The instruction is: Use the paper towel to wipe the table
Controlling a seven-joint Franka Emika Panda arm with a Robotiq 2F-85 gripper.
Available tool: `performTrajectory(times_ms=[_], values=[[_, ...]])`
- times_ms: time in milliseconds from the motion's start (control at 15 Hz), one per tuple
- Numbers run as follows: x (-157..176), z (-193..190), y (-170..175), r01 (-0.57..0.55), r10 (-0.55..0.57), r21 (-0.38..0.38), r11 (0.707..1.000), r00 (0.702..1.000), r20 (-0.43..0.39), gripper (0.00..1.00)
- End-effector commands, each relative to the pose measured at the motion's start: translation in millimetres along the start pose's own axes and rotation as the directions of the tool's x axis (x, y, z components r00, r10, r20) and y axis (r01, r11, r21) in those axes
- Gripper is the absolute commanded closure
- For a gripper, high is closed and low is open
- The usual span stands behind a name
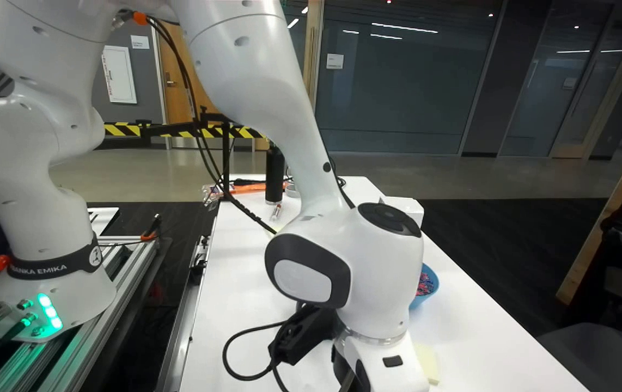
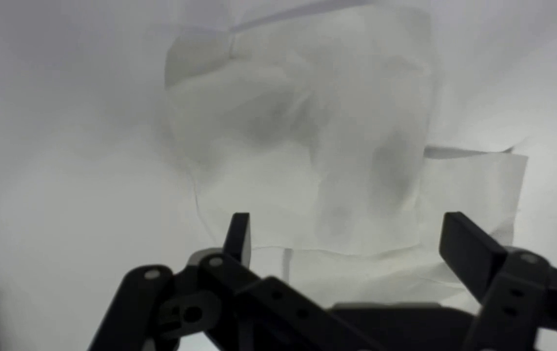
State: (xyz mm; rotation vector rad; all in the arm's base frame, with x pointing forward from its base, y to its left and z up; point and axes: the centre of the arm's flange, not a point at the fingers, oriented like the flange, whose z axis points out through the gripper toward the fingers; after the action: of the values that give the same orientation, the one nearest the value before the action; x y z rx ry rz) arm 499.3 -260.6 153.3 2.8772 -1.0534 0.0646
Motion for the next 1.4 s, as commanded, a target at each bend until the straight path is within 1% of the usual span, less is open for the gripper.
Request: performTrajectory(times_ms=[0, 467, 800, 867, 933, 1333], values=[[11.9, 7.3, -4.2, -0.113, 0.113, 0.031, 0.993, 0.994, -0.004, 0.00], [15.2, 19.6, -5.4, -0.224, 0.224, 0.062, 0.973, 0.975, 0.011, 0.00], [18.0, 28.1, -5.7, -0.274, 0.273, 0.062, 0.960, 0.962, 0.022, 0.00], [18.6, 28.4, -6.0, -0.279, 0.278, 0.061, 0.958, 0.960, 0.021, 0.09], [19.6, 28.3, -6.2, -0.283, 0.282, 0.058, 0.957, 0.959, 0.020, 0.26], [25.5, 29.8, -7.7, -0.299, 0.298, 0.054, 0.953, 0.954, 0.016, 0.70]])
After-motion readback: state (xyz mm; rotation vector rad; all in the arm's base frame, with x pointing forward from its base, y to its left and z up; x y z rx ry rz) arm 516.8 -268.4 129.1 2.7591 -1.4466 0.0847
